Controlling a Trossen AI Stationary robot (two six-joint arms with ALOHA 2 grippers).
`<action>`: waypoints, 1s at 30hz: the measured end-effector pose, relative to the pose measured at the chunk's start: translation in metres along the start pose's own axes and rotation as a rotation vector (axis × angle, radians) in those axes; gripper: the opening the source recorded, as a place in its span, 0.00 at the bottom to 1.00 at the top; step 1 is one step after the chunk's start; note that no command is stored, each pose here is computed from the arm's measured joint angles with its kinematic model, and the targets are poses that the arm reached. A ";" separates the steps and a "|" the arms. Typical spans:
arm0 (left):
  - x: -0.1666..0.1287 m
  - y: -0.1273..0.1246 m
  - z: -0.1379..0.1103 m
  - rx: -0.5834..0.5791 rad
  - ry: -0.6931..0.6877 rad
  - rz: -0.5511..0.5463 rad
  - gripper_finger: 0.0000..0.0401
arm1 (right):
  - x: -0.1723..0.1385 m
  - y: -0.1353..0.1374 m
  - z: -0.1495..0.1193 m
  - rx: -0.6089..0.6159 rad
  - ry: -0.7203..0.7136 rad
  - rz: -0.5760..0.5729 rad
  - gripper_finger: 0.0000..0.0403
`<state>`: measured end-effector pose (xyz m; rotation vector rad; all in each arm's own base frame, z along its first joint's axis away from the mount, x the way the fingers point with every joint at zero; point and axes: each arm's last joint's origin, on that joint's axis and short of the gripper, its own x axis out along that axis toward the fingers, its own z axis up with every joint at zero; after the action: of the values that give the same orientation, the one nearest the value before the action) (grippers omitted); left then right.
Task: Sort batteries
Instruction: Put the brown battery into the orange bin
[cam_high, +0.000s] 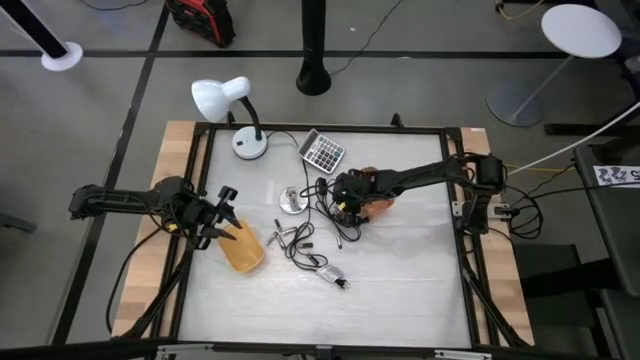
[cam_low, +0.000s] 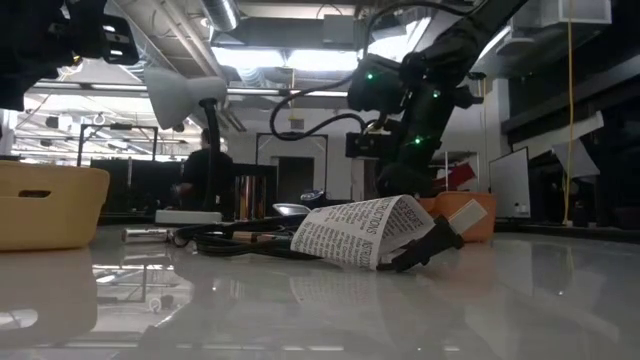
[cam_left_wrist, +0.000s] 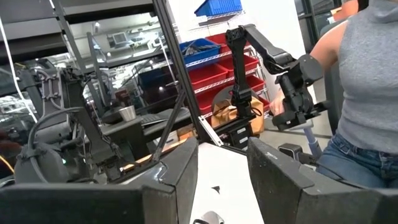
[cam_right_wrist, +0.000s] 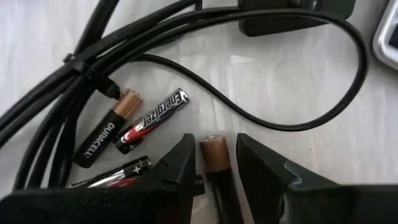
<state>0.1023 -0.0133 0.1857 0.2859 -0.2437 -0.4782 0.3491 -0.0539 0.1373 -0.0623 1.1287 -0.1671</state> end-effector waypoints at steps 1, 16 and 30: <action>0.000 0.000 0.000 -0.001 0.002 0.000 0.32 | 0.001 -0.002 -0.001 0.010 0.005 -0.001 0.29; 0.000 -0.001 -0.002 -0.012 0.021 -0.005 0.32 | 0.004 -0.006 -0.003 0.037 0.022 0.012 0.17; 0.000 -0.001 -0.002 -0.012 0.021 -0.005 0.32 | -0.006 -0.009 0.015 0.029 0.030 0.010 0.07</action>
<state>0.1027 -0.0133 0.1836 0.2797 -0.2200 -0.4809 0.3596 -0.0621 0.1507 -0.0287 1.1563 -0.1754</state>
